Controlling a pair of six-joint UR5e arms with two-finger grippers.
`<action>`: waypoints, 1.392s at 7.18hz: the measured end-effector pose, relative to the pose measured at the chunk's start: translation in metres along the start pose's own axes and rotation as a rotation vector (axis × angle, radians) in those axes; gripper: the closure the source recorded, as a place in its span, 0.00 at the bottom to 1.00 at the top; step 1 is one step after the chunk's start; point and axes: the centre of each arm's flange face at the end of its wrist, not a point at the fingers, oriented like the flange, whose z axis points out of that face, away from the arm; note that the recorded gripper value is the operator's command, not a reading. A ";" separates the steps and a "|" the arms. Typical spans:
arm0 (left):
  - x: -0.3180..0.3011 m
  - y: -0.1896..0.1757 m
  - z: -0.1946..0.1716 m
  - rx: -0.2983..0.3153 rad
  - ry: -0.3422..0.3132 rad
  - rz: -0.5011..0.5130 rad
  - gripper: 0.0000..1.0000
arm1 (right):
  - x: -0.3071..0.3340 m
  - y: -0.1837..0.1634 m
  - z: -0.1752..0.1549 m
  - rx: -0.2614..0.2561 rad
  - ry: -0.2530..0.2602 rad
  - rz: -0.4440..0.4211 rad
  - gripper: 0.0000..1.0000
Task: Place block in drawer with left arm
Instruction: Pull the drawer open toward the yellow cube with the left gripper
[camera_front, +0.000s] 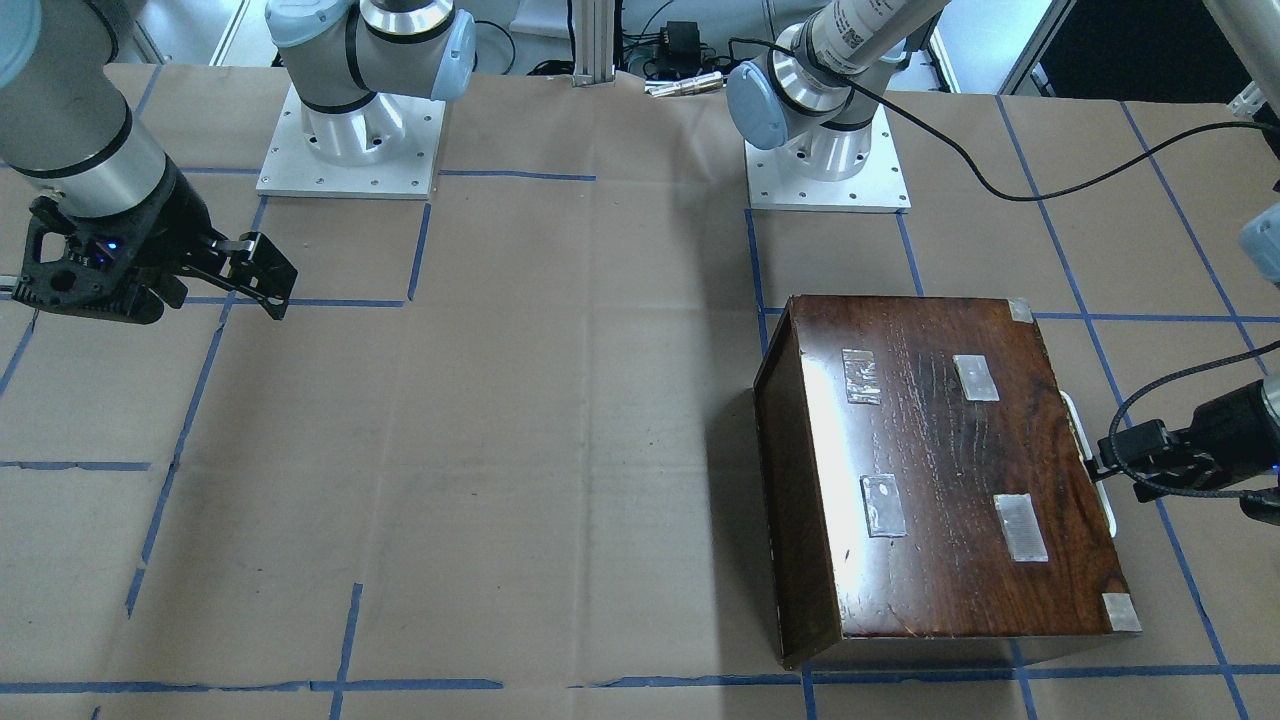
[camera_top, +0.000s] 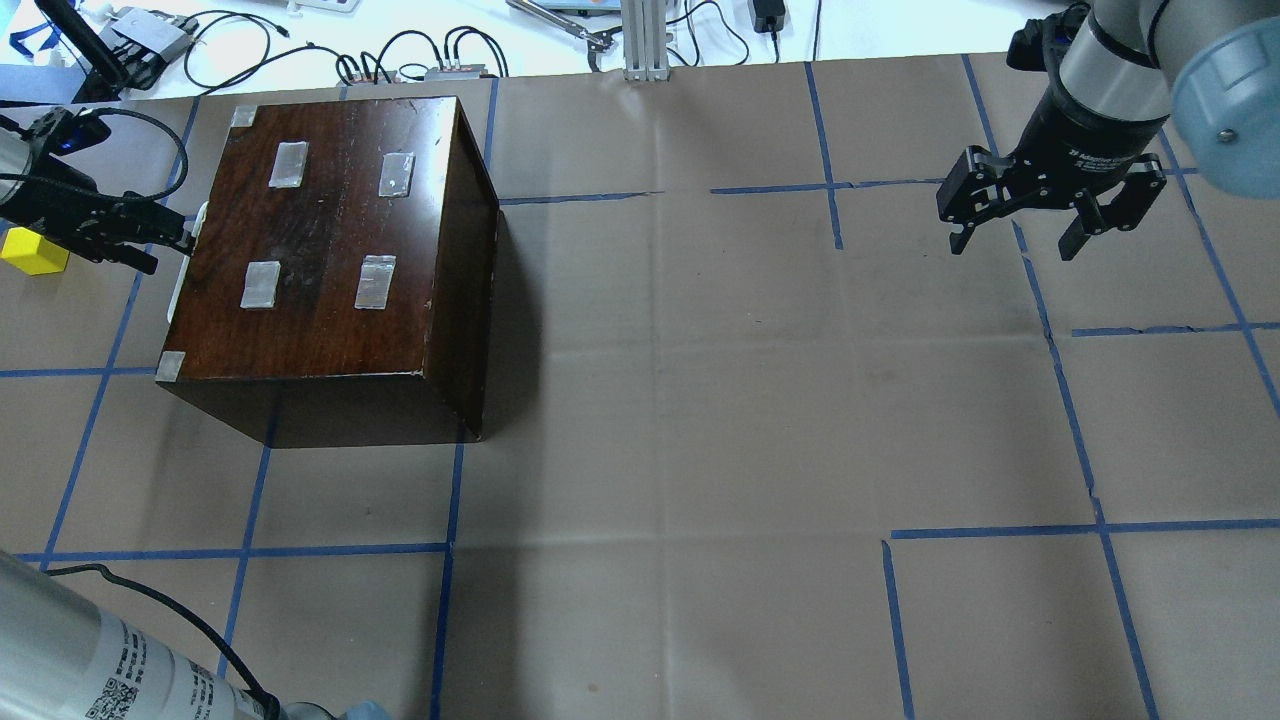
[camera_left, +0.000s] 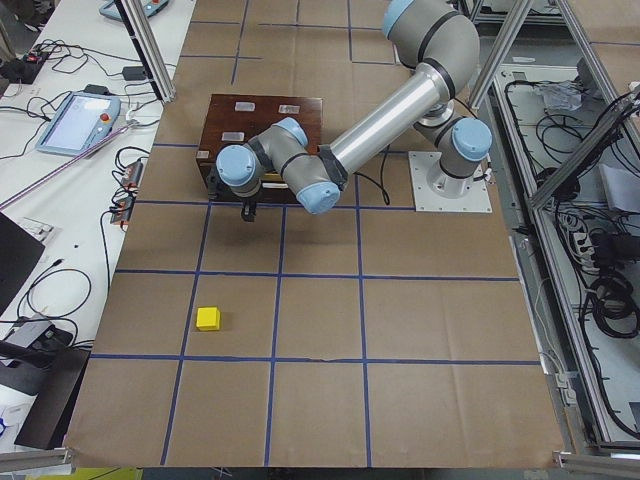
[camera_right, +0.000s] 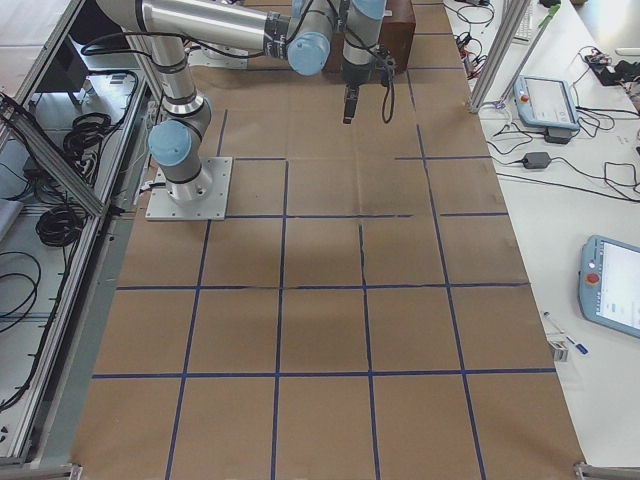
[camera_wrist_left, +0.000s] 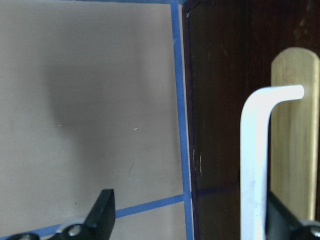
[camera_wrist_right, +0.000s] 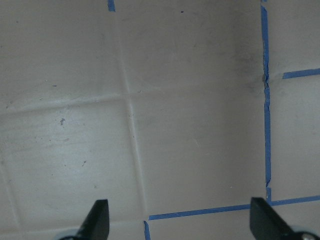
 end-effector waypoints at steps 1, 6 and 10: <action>-0.004 0.001 -0.001 -0.006 -0.022 0.011 0.02 | 0.000 0.000 0.000 0.000 0.000 0.000 0.00; -0.028 0.011 -0.011 -0.012 -0.090 -0.002 0.02 | 0.000 0.000 0.000 0.000 0.000 0.000 0.00; -0.038 0.015 -0.019 -0.021 -0.145 -0.007 0.02 | 0.000 0.000 0.000 0.001 0.000 0.000 0.00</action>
